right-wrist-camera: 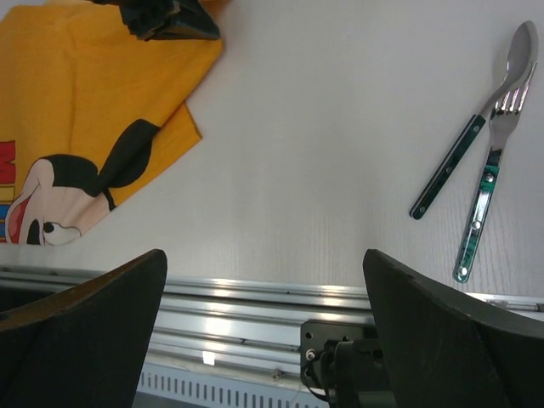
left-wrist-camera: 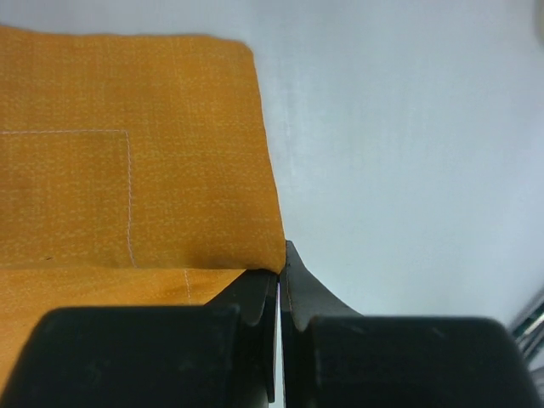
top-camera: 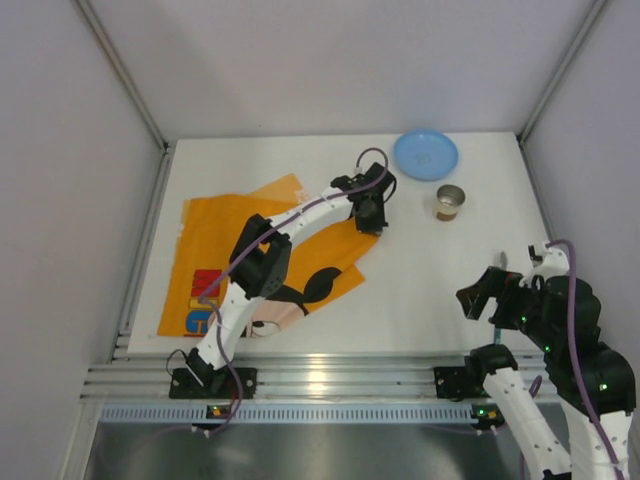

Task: Set the dinner table for one person

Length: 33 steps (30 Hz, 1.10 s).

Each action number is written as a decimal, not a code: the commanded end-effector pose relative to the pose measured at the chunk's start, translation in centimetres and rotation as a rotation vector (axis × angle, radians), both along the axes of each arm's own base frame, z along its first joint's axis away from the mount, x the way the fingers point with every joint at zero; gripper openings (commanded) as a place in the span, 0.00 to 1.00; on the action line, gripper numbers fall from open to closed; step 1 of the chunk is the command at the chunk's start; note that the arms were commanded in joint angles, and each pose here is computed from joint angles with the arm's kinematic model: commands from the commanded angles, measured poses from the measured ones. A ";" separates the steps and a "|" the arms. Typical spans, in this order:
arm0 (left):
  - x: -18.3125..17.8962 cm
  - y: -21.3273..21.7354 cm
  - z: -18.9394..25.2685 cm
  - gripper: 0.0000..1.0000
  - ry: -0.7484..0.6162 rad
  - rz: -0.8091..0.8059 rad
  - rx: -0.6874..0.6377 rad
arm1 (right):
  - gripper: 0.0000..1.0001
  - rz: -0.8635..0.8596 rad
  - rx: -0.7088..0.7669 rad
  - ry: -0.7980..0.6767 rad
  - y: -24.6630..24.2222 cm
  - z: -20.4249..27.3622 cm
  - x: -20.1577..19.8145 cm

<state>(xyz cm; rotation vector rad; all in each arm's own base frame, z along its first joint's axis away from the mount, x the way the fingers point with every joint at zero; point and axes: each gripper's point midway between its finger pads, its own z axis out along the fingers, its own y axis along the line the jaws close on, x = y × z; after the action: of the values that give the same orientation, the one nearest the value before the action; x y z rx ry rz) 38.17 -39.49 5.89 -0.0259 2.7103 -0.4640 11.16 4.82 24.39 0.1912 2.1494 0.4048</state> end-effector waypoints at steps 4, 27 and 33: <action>2.4 -1.4 7.1 0.00 -0.146 0.040 -0.066 | 1.00 0.013 -0.013 -0.024 -0.1 0.6 -0.5; -1.9 38.1 14.4 0.98 -0.287 0.725 0.418 | 0.89 0.422 0.281 0.444 13.5 -7.6 13.8; -9.3 44.2 9.6 0.98 -0.147 0.892 0.288 | 0.75 0.480 0.192 0.627 16.9 -14.1 15.9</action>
<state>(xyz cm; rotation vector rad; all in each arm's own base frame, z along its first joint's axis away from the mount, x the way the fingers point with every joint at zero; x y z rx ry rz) 31.31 2.57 15.88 -0.9046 2.3200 0.2665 24.93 19.24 9.95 -0.0015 2.8403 0.8866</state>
